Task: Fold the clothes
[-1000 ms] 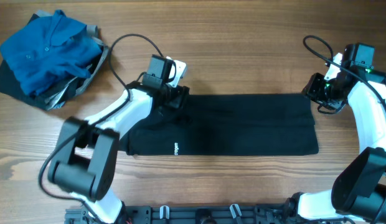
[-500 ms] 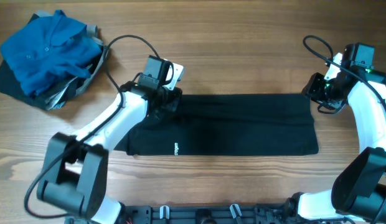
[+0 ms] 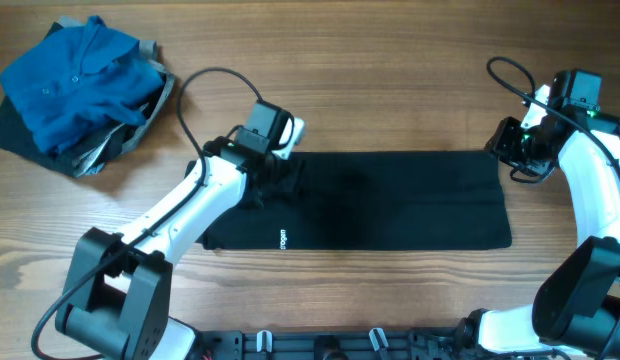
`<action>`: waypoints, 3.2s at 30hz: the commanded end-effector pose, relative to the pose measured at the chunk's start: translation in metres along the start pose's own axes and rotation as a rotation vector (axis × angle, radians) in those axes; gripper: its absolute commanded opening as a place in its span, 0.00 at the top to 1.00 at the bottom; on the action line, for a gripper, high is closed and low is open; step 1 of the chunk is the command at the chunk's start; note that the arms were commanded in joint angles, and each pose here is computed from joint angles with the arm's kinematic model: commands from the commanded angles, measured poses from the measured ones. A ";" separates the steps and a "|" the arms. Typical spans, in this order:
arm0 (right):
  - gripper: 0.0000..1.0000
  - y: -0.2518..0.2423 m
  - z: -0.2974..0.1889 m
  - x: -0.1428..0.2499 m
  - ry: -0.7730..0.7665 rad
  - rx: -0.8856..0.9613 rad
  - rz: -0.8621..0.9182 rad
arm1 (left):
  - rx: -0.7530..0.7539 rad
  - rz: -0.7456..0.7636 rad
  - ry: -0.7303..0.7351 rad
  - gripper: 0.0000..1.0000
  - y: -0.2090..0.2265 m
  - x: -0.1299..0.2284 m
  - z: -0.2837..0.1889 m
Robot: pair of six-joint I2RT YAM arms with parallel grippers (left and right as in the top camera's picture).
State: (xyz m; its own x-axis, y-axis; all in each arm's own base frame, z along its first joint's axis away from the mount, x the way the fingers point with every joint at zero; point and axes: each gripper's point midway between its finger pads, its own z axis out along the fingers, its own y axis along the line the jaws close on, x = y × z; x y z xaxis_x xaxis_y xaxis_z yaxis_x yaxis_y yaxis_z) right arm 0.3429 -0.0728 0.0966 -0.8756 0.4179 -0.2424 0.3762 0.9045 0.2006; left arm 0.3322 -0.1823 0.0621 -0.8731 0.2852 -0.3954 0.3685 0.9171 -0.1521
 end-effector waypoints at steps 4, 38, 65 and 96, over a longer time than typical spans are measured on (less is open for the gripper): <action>0.52 0.002 -0.003 0.001 -0.004 -0.017 -0.018 | -0.066 -0.060 -0.028 0.27 0.042 -0.012 0.031; 0.52 0.002 -0.003 -0.001 -0.012 -0.018 -0.018 | 0.127 0.056 0.341 0.63 -0.060 0.089 -0.012; 0.51 0.007 -0.003 -0.003 -0.017 -0.045 -0.021 | -0.108 -0.242 0.497 0.96 0.039 0.107 -0.034; 0.51 0.007 -0.003 -0.002 -0.013 -0.044 -0.021 | -0.085 -0.031 0.085 0.92 0.000 0.018 -0.018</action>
State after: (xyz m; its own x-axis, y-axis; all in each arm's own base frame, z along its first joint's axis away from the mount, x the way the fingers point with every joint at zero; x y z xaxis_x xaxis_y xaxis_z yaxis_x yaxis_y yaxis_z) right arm 0.3468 -0.0693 0.0978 -0.8736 0.4170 -0.2510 0.3658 0.9027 0.2265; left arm 0.2799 -0.1695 0.0597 -0.9361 0.3040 -0.1772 0.3275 0.9368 -0.1232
